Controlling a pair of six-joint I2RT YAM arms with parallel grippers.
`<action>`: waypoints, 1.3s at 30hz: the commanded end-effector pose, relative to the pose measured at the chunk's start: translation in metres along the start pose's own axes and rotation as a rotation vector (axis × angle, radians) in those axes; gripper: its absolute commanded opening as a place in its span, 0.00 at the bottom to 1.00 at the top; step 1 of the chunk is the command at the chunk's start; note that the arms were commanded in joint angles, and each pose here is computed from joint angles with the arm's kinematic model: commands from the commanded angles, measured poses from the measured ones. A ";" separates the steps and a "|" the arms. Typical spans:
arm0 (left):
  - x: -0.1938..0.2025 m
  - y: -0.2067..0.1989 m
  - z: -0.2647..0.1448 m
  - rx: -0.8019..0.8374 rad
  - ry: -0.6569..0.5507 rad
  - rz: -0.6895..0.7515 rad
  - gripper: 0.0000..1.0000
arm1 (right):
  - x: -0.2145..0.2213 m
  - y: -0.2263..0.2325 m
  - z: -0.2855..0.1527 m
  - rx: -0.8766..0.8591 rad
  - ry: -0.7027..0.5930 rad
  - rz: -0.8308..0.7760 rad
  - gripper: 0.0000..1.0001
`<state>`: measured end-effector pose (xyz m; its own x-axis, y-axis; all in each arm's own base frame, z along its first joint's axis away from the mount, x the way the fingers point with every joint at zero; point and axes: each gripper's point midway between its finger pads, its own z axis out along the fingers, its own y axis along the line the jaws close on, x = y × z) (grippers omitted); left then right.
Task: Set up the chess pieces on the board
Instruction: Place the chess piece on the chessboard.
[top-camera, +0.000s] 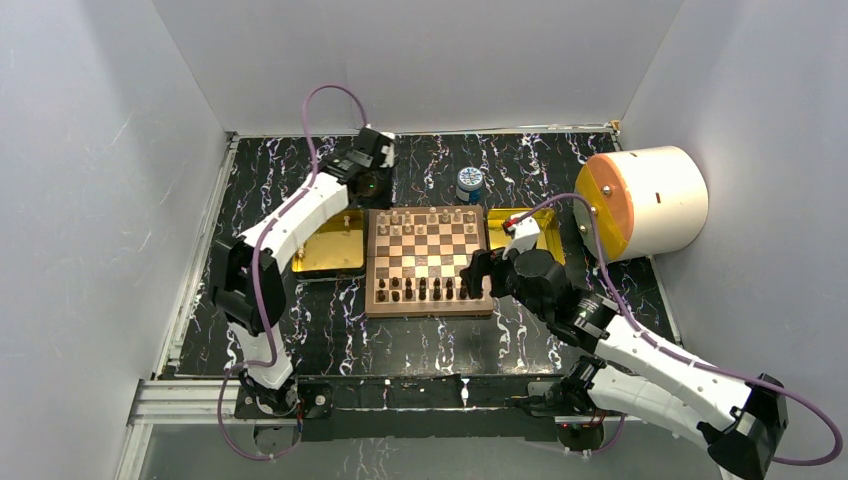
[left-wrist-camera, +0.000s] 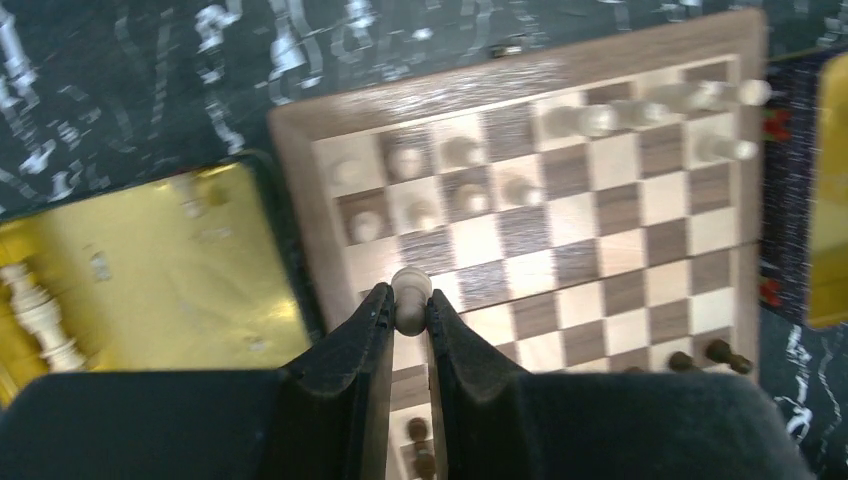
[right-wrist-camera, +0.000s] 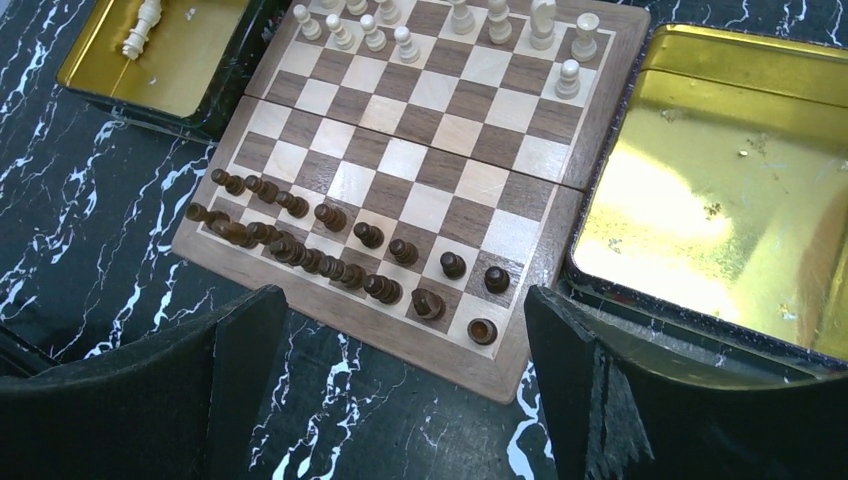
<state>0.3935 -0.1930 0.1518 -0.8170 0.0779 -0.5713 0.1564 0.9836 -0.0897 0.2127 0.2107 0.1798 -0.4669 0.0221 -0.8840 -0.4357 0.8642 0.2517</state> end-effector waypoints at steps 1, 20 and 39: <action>-0.014 -0.041 -0.011 0.033 -0.041 0.042 0.07 | -0.029 0.003 -0.011 0.014 -0.068 0.053 0.99; 0.003 -0.127 0.049 0.025 -0.014 0.172 0.08 | -0.035 -0.007 -0.033 0.015 -0.126 0.076 0.99; 0.013 -0.124 0.077 -0.007 0.010 0.192 0.10 | -0.043 -0.011 -0.040 0.023 -0.164 0.073 0.99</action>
<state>0.3938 -0.3247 0.0782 -0.8037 0.2789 -0.5256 0.3188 0.9477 0.0154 0.2027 0.1826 0.2107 -0.4143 0.1211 -0.9020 -0.3885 0.8727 0.2956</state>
